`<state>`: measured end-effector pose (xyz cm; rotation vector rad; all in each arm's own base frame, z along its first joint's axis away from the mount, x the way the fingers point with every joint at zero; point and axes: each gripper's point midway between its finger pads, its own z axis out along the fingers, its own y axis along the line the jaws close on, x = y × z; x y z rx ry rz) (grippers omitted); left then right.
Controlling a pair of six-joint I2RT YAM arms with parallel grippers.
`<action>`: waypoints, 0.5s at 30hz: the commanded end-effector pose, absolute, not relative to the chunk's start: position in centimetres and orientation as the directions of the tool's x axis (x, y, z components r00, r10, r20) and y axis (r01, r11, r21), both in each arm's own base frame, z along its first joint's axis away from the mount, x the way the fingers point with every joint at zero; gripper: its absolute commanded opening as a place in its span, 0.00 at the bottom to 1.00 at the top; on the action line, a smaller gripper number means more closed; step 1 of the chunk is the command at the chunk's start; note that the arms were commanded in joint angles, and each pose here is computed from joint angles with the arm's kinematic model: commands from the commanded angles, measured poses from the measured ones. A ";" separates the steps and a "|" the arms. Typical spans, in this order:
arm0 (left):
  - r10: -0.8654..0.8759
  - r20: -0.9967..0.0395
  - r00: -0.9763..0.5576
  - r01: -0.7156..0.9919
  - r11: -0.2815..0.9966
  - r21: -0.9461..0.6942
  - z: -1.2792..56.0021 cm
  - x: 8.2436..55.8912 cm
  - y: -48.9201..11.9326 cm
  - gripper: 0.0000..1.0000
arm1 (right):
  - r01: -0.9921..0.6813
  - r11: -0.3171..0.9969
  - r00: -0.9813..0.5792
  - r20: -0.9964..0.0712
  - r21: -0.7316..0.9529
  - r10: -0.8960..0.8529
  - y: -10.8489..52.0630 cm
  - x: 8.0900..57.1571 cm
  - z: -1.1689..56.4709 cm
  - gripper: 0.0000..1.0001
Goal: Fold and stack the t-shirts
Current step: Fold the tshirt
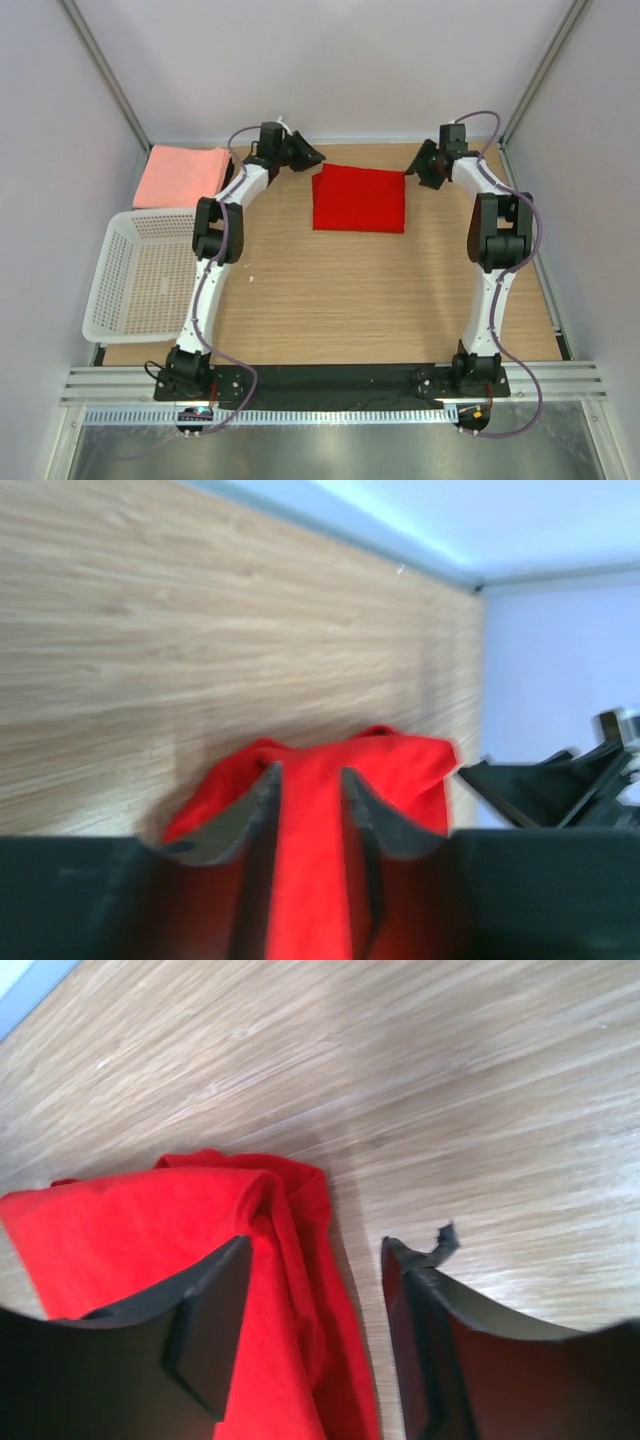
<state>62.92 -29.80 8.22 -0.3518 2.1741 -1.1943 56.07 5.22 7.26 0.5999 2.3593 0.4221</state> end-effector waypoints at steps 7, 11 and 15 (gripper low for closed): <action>-0.490 -0.438 -0.754 0.199 0.464 -0.863 14.8 61.7 -26.7 0.39 | 0.126 0.858 -0.715 -0.553 0.498 0.427 7.3 52.0 12.3 0.66; -0.410 -0.481 -0.775 0.252 0.499 -0.829 16.1 58.7 -27.2 0.42 | 0.048 0.836 -0.774 -0.509 0.547 0.377 9.1 49.4 11.3 0.65; -0.316 -0.536 -0.783 0.317 0.538 -0.781 18.0 55.8 -27.6 0.41 | 0.046 0.844 -0.832 -0.447 0.534 0.328 9.4 47.4 8.8 0.63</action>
